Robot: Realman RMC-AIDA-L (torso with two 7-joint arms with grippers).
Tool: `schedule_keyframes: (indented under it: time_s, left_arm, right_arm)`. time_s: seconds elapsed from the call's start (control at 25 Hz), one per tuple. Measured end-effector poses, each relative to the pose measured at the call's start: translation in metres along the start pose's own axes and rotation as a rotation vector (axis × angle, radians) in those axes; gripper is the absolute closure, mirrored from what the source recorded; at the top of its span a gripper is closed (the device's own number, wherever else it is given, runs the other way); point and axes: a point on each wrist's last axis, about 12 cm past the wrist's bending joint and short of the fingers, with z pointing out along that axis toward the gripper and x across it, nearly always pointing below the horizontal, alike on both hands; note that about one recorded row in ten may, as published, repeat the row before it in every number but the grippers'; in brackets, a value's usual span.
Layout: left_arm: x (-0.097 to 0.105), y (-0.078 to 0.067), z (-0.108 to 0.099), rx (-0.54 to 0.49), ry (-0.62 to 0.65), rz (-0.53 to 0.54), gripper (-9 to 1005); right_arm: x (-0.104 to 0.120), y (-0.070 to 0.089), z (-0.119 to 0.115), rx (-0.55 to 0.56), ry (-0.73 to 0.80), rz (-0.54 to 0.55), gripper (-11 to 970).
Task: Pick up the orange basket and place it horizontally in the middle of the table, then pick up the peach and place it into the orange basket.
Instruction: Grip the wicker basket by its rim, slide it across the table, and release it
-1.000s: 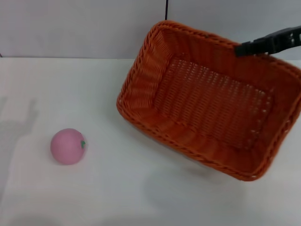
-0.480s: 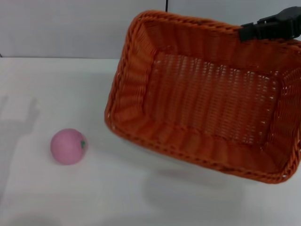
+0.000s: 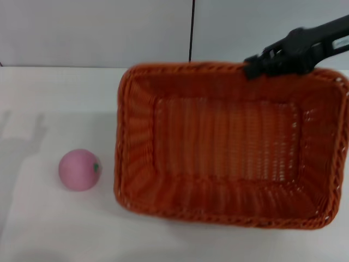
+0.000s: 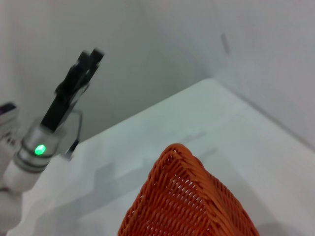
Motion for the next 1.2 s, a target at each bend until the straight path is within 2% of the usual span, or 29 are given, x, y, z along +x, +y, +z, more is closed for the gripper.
schedule_keyframes:
  time_s: [0.24, 0.4, 0.72, 1.0, 1.16, 1.2]
  left_arm:
    - [0.0, 0.0, -0.002, -0.001, 0.004, -0.001, 249]
    - [-0.001, 0.0, -0.004, -0.006, 0.005, 0.0, 251]
    - [-0.001, 0.0, -0.004, -0.006, 0.004, 0.0, 255]
    - [-0.001, 0.0, -0.005, -0.008, 0.007, 0.001, 259]
    - [-0.001, 0.0, -0.005, -0.006, 0.012, 0.003, 262]
    - [-0.001, 0.0, -0.007, 0.005, 0.027, 0.005, 262]
  right_arm:
    - [0.009, 0.002, 0.027, -0.022, 0.029, -0.021, 766]
    - [0.015, 0.001, 0.034, -0.007, 0.016, -0.028, 760]
    - [0.015, 0.0, 0.037, -0.003, 0.019, -0.031, 749]
    - [0.02, -0.008, 0.039, 0.074, -0.021, -0.026, 739]
    - [0.02, -0.011, 0.035, 0.102, -0.057, -0.042, 562]
    - [0.022, -0.014, 0.028, 0.128, -0.117, -0.042, 518]
